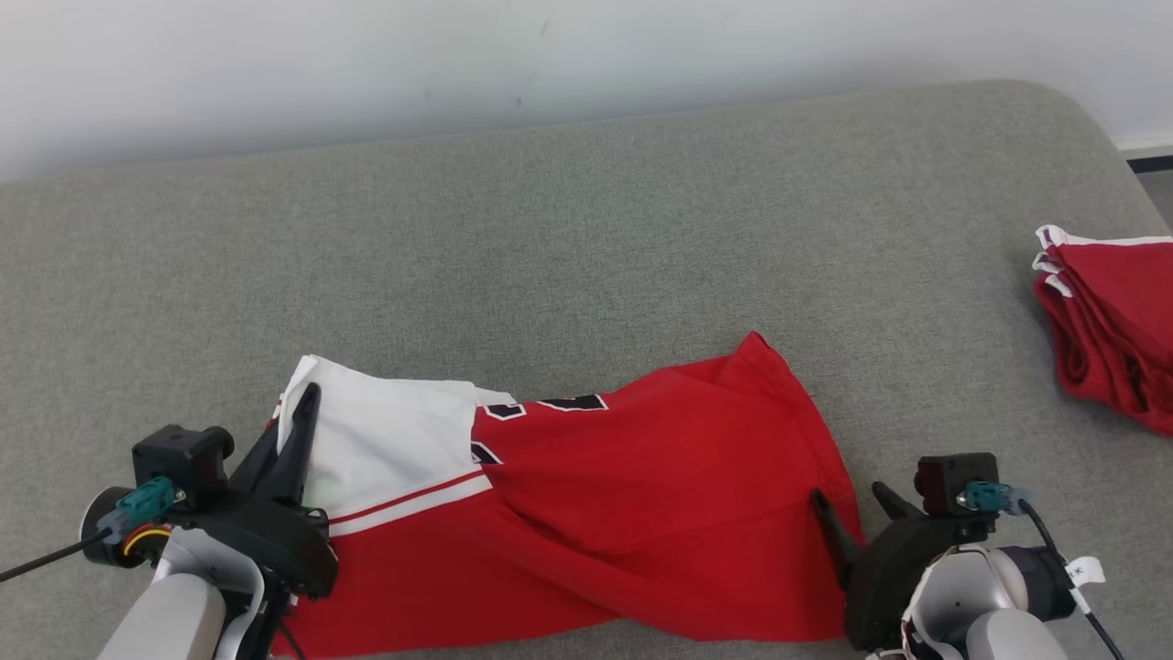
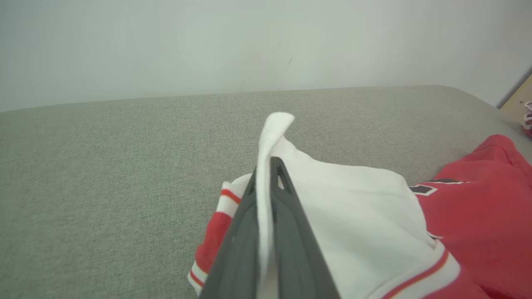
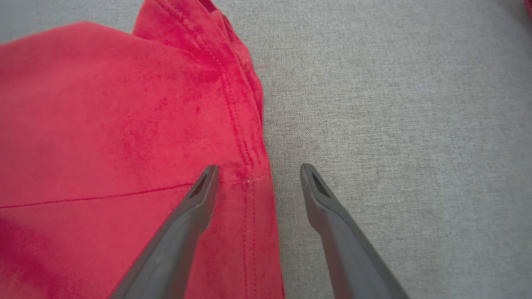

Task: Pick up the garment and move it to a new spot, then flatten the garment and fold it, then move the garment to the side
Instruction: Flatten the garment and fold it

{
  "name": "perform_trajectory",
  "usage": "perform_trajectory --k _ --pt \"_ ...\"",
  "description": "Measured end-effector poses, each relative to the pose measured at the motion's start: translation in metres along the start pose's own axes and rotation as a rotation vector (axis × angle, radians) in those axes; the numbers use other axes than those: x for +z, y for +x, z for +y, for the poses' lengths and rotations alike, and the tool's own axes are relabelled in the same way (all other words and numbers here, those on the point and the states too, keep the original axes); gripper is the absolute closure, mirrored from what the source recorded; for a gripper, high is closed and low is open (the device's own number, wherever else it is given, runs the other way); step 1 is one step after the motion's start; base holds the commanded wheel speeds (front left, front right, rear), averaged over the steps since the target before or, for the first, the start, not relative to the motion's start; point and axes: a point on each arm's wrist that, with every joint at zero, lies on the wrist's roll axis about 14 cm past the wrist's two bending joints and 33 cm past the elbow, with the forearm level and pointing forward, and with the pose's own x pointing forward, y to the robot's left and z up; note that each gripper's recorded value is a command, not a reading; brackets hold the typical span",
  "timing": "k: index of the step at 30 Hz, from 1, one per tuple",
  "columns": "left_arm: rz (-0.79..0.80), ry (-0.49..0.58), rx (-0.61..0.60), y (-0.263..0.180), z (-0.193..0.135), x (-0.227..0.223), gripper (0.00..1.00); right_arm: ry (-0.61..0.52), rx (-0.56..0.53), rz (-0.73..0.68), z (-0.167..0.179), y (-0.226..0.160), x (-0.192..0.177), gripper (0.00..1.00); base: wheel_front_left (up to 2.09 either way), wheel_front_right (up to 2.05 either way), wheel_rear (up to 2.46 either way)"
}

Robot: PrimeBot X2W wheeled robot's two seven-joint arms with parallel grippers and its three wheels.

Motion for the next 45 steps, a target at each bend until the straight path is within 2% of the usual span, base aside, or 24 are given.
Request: perform_trajectory --k 11,13,16,20,21,23,30,40,41,42,43,44,45 --pt "-0.005 0.003 0.02 0.0 0.008 0.003 1.0 0.0 0.067 0.037 0.023 0.002 -0.012 0.0 0.0 0.0 0.0" --pt "-0.009 0.004 0.023 0.001 0.009 0.004 1.0 -0.006 0.083 0.031 0.028 0.001 -0.011 0.07 0.0 0.0 0.0" --pt "-0.015 0.002 0.028 0.001 0.01 0.006 1.0 -0.017 0.106 0.017 0.036 0.001 -0.007 0.07 0.0 0.0 0.0" --pt "-0.018 0.001 0.03 -0.001 0.01 0.007 1.0 -0.029 0.124 -0.001 0.042 0.0 -0.003 0.17 0.0 0.0 0.0" --pt "-0.018 0.002 0.032 -0.001 0.01 0.007 1.0 -0.034 0.123 -0.002 0.041 0.0 -0.003 0.15 0.0 0.0 0.0" --pt "-0.017 0.001 0.033 -0.003 0.01 0.007 1.0 -0.047 0.105 -0.022 0.036 -0.001 0.003 0.0 0.0 0.0 0.0" --pt "-0.016 -0.005 0.035 -0.005 0.009 0.008 1.0 -0.061 0.083 -0.047 0.031 -0.002 0.01 0.0 0.0 0.0 0.0" --pt "-0.009 -0.006 0.042 -0.009 0.01 0.006 1.0 -0.036 0.078 0.005 0.029 0.0 -0.005 0.0 0.0 0.0 0.0" --pt "-0.008 -0.006 0.042 -0.009 0.01 0.006 1.0 -0.038 0.081 0.01 0.03 0.001 -0.006 0.02 0.0 0.0 0.0" --pt "-0.008 -0.006 0.042 -0.009 0.01 0.006 1.0 -0.04 0.086 0.015 0.031 0.001 -0.007 0.11 0.0 0.0 0.0" --pt "-0.008 -0.006 0.042 -0.01 0.01 0.006 1.0 -0.04 0.09 0.016 0.032 0.002 -0.007 0.26 0.0 0.0 0.0" --pt "-0.007 -0.006 0.042 -0.01 0.01 0.006 1.0 -0.044 0.093 0.016 0.033 0.002 -0.007 0.32 0.0 0.0 0.0" --pt "-0.008 -0.007 0.043 -0.01 0.01 0.006 1.0 -0.048 0.097 0.015 0.034 0.002 -0.007 0.56 0.0 0.0 0.0"
